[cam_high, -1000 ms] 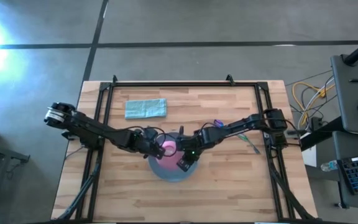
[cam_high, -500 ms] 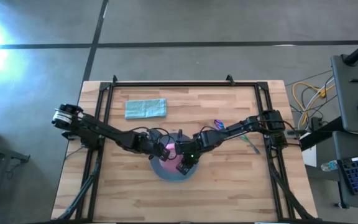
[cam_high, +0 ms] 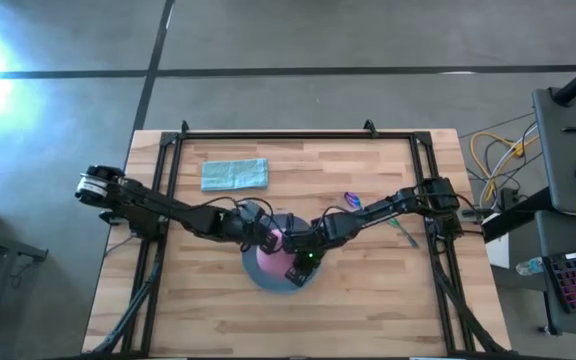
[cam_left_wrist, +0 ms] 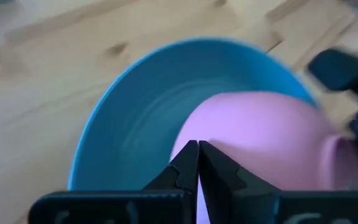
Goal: Set table place
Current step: Adjust the position of the pink bowl upward
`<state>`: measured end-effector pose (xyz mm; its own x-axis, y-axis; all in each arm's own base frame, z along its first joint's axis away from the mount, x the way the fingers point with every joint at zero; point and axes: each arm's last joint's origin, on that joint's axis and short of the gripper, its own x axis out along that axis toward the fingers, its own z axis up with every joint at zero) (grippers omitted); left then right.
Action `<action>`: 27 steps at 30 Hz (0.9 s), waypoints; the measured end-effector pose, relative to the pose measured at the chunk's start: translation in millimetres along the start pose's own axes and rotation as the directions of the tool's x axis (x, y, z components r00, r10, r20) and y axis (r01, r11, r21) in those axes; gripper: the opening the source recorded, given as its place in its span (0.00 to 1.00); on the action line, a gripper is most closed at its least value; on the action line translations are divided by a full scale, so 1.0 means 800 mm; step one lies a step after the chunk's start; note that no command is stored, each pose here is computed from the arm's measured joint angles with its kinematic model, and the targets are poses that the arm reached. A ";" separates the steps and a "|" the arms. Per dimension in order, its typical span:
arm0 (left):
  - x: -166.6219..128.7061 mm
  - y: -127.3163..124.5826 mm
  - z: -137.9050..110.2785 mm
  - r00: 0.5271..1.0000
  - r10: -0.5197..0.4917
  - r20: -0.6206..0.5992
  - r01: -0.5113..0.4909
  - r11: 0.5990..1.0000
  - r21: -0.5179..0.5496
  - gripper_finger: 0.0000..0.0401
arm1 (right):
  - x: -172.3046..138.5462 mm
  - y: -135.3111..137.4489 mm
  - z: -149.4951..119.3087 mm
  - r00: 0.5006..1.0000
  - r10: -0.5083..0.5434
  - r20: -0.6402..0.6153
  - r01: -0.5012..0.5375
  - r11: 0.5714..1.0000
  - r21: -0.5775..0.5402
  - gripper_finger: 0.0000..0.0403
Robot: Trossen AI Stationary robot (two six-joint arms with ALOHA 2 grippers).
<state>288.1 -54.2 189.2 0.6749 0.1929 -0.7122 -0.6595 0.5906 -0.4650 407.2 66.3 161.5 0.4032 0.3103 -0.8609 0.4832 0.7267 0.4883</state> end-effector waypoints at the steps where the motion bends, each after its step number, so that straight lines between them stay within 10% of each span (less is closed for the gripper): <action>1: -0.004 -0.003 0.003 1.000 -0.016 0.008 0.016 1.000 -0.002 0.00 | 0.000 0.000 0.000 1.000 -0.002 0.004 0.002 1.000 -0.005 0.02; 12: -0.019 -0.022 0.010 0.980 -0.196 -0.026 0.195 0.980 -0.034 0.00 | -0.010 -0.007 0.026 0.986 -0.026 0.163 0.025 1.000 0.004 0.02; 27: -0.045 0.027 0.011 0.979 0.188 0.082 -0.197 0.974 0.111 0.00 | -0.010 -0.010 0.022 0.992 -0.017 0.121 0.014 1.000 0.026 0.02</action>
<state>252.4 -41.6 209.7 0.5639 0.3645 -0.7411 -0.7384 0.6244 -0.2547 414.3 47.4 167.0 0.4864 0.2213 -0.8452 0.5088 0.7147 0.4799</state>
